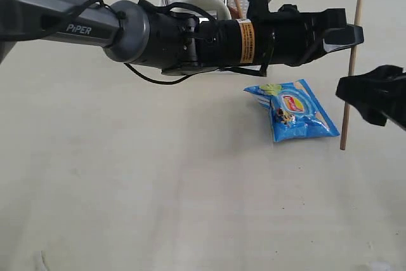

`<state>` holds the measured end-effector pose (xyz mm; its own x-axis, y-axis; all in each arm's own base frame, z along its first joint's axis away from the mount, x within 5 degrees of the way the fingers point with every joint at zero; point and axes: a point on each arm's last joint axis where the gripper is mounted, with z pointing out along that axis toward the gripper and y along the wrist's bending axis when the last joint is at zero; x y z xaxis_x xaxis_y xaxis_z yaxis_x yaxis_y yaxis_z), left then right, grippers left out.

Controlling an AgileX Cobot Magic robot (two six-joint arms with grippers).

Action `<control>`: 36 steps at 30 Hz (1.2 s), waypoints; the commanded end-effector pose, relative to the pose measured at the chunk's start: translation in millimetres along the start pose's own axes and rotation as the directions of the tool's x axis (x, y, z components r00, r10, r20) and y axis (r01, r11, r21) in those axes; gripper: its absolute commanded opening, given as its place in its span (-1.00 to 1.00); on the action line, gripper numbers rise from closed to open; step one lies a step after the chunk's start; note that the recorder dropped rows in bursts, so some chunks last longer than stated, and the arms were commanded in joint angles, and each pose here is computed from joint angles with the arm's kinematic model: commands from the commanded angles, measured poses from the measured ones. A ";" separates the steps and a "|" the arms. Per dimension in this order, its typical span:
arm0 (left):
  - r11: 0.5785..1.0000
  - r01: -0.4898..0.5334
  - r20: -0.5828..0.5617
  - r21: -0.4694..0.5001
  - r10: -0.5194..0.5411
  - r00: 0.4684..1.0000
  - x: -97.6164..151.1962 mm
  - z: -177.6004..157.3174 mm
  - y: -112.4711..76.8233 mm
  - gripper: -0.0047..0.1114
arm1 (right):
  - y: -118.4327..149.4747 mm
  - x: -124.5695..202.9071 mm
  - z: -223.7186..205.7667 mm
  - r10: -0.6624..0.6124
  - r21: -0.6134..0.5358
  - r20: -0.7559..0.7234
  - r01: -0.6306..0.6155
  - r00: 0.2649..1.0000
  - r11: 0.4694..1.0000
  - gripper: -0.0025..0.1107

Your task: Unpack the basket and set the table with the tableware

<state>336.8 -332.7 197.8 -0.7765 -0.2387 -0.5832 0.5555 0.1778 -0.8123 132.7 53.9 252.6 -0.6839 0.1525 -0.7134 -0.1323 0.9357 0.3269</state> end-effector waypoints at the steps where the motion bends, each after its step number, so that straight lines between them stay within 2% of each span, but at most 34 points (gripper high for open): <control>1: 1.000 -0.020 0.002 0.006 0.020 1.000 -1.7 -0.1 -3.4 -0.92 | -2.3 -0.7 22.7 0.006 0.045 -0.083 -0.002 0.997 0.999 0.07; 4: 0.999 -0.030 -0.005 0.017 0.030 1.000 -2.0 -0.4 -6.0 -0.92 | -2.3 -3.9 34.9 0.007 0.047 -0.069 -0.004 0.998 0.999 0.07; 7: 0.999 -0.036 -0.016 -0.004 0.036 0.999 -0.7 -0.7 -3.9 -0.92 | -2.5 -5.9 43.6 0.008 0.049 -0.061 -0.005 0.998 0.999 -0.09; 10: 0.999 -0.036 -0.016 -0.004 0.036 0.999 -0.7 -0.7 -3.9 -0.92 | -2.4 -6.4 43.9 0.010 0.047 -0.055 -0.007 0.998 0.999 -0.16; 12: 0.999 -0.036 -0.016 -0.004 0.036 0.999 -0.7 -0.7 -3.9 -0.92 | -2.1 -7.4 44.0 0.009 0.044 -0.045 -0.007 0.999 0.999 -0.36; 13: 0.999 -0.036 -0.016 -0.004 0.036 0.999 -0.7 -0.7 -3.9 -0.92 | -1.9 -8.0 44.0 0.009 0.042 -0.037 -0.007 0.999 0.999 -0.57; 16: 0.999 -0.036 -0.016 -0.004 0.036 0.999 -0.7 -0.7 -3.9 -0.92 | -1.9 -7.9 44.0 0.009 0.042 -0.039 -0.007 0.999 0.999 -0.96; 19: 0.999 -0.033 -0.016 -0.004 0.033 0.999 -0.7 -0.7 -3.9 -0.85 | -1.9 -8.1 44.0 0.009 0.042 -0.037 -0.007 0.999 0.999 -0.96; 22: 1.000 -0.006 -0.032 0.018 0.007 0.999 -7.6 -8.0 0.2 -0.32 | -0.8 -13.4 40.5 -0.041 0.067 -0.077 0.046 0.996 0.997 -0.96; 23: 0.998 -0.017 -0.045 0.060 0.020 0.999 -13.3 -14.6 1.4 0.13 | 0.0 -18.3 36.5 -0.038 0.097 -0.116 0.050 0.992 0.994 -0.96; 25: 0.996 -0.022 -0.044 0.090 0.026 0.999 -21.7 -23.1 4.8 0.49 | 1.8 -25.7 32.2 -0.036 0.117 -0.130 0.052 0.991 0.992 -0.96; 26: 0.994 0.004 -0.046 0.108 0.001 0.999 -29.7 -31.7 8.9 0.55 | 2.7 -30.2 28.4 -0.046 0.134 -0.153 0.067 0.987 0.989 -0.96; 27: 0.991 0.023 -0.057 0.135 -0.016 0.998 -33.7 -37.3 9.8 0.51 | 3.0 -33.2 25.5 -0.057 0.150 -0.173 0.083 0.983 0.985 -0.96; 29: 0.975 0.043 -0.073 0.217 -0.027 0.997 -46.5 -55.4 12.2 0.25 | 1.5 -38.9 18.3 -0.073 0.202 -0.221 0.118 0.973 0.972 -0.96; 30: 0.979 0.037 -0.062 0.201 -0.025 0.998 -54.2 -64.0 18.7 -0.05 | 0.6 -40.7 15.2 -0.073 0.226 -0.243 0.129 0.967 0.966 -0.96; 33: 0.984 0.045 -0.101 0.170 -0.028 0.994 -64.6 -78.7 19.1 -0.80 | -0.6 -37.6 13.3 -0.053 0.242 -0.284 0.125 0.957 0.962 -0.96; 34: 0.986 0.024 -0.110 0.163 -0.006 0.994 -67.6 -83.2 18.3 -0.90 | -1.4 -36.1 12.6 -0.048 0.249 -0.301 0.127 0.952 0.960 -0.96; 36: 0.988 -0.020 -0.130 0.154 0.041 0.991 -72.7 -90.9 13.4 -0.92 | -3.0 -32.9 11.1 -0.039 0.263 -0.337 0.134 0.941 0.955 -0.96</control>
<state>378.8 -234.8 215.8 -0.8089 -0.1564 -0.5668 0.5689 0.0350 -0.8216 166.6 52.1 268.6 -0.8581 0.0071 -0.5134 -0.0399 0.9960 0.0804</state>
